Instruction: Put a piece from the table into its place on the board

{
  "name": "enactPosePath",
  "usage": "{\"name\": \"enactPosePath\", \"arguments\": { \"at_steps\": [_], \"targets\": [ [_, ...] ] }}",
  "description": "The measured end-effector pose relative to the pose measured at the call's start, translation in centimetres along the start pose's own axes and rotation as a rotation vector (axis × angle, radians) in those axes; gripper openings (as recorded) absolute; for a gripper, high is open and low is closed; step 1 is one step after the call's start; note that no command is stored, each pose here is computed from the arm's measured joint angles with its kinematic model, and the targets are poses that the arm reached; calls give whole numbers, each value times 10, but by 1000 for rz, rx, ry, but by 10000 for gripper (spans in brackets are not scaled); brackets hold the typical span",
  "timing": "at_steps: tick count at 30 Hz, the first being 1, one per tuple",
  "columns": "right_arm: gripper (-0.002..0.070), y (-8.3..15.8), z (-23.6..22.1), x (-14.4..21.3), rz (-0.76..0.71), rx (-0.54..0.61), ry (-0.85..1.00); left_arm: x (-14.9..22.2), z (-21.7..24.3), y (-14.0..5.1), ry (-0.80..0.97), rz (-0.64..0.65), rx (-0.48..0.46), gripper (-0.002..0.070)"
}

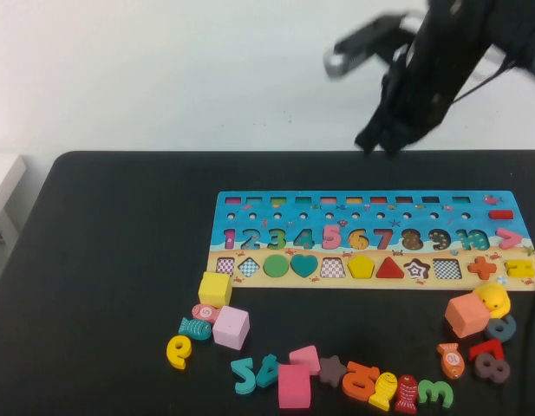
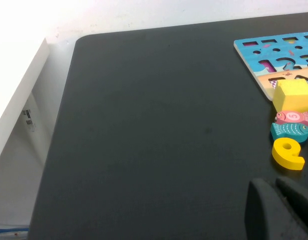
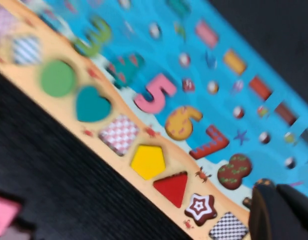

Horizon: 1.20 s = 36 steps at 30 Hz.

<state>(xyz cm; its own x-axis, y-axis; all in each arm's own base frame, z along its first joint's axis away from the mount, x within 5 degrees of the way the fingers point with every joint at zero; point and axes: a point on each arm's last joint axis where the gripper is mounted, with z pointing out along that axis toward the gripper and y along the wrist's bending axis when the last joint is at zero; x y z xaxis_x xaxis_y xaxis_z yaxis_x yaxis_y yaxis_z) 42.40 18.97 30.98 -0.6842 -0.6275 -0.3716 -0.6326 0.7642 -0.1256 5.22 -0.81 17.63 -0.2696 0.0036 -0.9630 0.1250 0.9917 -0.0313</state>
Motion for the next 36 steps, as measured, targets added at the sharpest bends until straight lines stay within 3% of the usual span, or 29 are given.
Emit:
{"name": "enactPosePath", "arguments": {
  "at_steps": [7, 12, 17, 28, 36],
  "targets": [
    [19, 5, -120, 24, -13, 71, -186, 0, 0, 0, 0, 0, 0, -1],
    [19, 14, -182, 63, 2, 113, -261, 0, 0, 0, 0, 0, 0, -1],
    [19, 30, -224, 103, 42, 82, -333, 0, 0, 0, 0, -2, 0, -1],
    [19, 60, -258, 118, 164, -200, -467, 0, 0, 0, 0, -2, 0, -1],
    [19, 55, -264, 127, 69, -94, -476, 0, 0, 0, 0, -4, 0, -1]
  ]
}}
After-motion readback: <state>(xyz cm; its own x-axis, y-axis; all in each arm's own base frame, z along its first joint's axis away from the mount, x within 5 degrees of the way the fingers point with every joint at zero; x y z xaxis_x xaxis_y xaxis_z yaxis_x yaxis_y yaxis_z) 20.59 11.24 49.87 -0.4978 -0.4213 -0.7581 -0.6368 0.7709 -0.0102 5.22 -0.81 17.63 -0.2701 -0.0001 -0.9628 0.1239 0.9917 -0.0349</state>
